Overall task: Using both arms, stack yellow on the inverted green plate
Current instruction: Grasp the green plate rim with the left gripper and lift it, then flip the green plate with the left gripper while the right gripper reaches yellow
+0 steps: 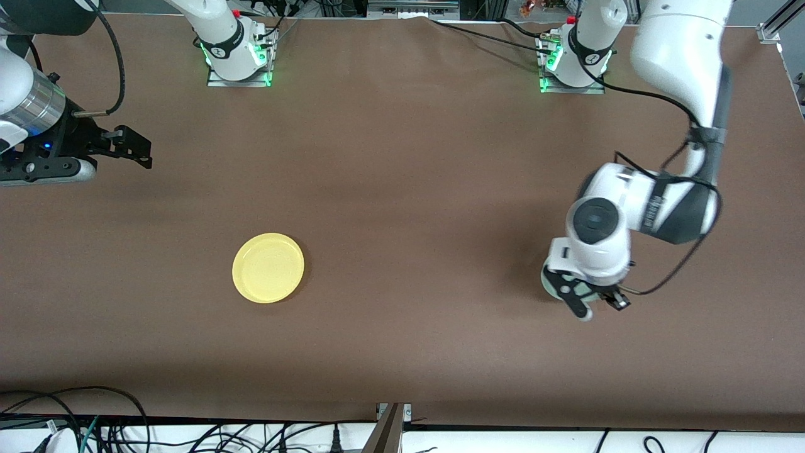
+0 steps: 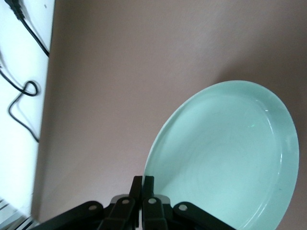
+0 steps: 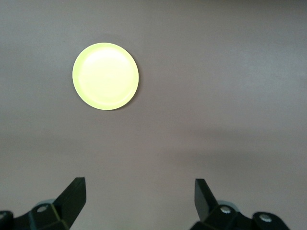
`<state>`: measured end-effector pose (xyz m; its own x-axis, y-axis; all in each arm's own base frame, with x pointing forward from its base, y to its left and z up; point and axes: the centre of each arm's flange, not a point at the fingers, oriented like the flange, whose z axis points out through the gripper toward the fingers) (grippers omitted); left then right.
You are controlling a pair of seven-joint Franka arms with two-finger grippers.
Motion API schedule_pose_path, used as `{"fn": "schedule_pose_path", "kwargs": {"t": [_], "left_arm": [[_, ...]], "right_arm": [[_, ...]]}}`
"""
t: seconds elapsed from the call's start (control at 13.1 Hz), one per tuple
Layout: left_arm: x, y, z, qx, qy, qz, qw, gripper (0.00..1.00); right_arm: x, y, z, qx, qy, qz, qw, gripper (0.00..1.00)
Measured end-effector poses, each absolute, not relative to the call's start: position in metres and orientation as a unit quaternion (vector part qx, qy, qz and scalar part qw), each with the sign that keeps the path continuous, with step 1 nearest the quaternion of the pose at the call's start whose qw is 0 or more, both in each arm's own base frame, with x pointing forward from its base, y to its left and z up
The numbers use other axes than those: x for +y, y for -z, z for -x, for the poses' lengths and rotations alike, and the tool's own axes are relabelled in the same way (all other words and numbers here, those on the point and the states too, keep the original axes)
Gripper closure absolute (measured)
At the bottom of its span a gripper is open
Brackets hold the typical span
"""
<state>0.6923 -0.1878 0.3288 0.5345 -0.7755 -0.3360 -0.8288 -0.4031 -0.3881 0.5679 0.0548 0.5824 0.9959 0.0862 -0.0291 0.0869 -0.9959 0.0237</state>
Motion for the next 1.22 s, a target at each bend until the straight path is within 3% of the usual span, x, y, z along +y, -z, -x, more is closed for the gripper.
{"fn": "schedule_pose_path", "kwargs": {"t": [0.38, 0.69, 0.92, 1.22], "left_arm": [[-0.339, -0.312, -0.618, 0.442, -0.057, 0.785, 0.430, 0.96], [-0.403, -0.290, -0.575, 0.379, 0.016, 0.773, 0.508, 0.96], [-0.442, -0.257, -0.537, 0.327, 0.064, 0.785, 0.523, 0.96], [-0.469, -0.232, -0.507, 0.293, 0.103, 0.780, 0.543, 0.96]], "right_arm": [[0.055, -0.582, -0.568, 0.043, 0.014, -0.999, 0.012, 0.00], [0.055, -0.572, -0.573, 0.042, 0.019, -0.999, 0.013, 0.00], [0.055, -0.526, -0.593, 0.049, 0.034, -0.998, 0.012, 0.00], [0.044, -0.420, -0.635, 0.068, 0.037, -0.997, -0.003, 0.00]]}}
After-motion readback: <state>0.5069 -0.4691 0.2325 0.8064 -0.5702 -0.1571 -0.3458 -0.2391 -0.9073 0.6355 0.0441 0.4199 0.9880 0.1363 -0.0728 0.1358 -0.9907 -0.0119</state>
